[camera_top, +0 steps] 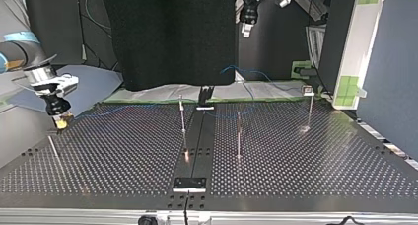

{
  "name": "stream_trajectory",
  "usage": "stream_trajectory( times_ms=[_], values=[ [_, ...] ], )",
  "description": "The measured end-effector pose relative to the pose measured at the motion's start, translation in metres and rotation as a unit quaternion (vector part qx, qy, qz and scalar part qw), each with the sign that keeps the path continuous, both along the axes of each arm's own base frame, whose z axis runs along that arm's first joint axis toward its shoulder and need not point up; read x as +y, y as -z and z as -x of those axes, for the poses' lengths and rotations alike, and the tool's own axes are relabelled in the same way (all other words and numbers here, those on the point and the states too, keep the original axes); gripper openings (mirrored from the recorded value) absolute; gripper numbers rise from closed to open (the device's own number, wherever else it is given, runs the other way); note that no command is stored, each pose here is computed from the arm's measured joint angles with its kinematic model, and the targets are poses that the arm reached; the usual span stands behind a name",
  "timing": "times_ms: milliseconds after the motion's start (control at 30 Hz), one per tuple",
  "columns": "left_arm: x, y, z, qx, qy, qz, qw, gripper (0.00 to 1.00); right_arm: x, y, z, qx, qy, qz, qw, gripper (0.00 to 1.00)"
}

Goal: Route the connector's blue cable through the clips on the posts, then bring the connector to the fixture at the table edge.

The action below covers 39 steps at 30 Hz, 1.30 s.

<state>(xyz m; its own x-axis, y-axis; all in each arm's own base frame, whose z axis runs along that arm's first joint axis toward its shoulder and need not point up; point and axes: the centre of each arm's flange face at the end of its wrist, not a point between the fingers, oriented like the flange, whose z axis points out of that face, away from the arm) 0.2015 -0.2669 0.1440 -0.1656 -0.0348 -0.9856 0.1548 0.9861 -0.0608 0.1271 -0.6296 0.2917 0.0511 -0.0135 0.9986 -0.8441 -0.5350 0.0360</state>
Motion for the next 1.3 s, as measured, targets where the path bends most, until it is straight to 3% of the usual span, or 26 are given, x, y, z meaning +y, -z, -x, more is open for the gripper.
stream_trajectory(
  times_ms=[133,267,1300],
  values=[
    [0.0,0.0,0.0,0.0,0.001,0.0,1.0,1.0,-0.004,0.005,0.013,-0.001,0.021,-0.005,0.9998,0.0],
    [0.0,0.0,0.0,0.0,0.001,0.0,1.0,1.0,-0.007,0.009,0.02,-0.001,0.03,-0.007,0.9995,0.0],
    [0.0,0.0,0.0,0.0,-0.001,-0.002,1.0,1.0,-0.02,0.006,0.027,0.0,0.036,0.002,0.9993,0.0]
  ],
)
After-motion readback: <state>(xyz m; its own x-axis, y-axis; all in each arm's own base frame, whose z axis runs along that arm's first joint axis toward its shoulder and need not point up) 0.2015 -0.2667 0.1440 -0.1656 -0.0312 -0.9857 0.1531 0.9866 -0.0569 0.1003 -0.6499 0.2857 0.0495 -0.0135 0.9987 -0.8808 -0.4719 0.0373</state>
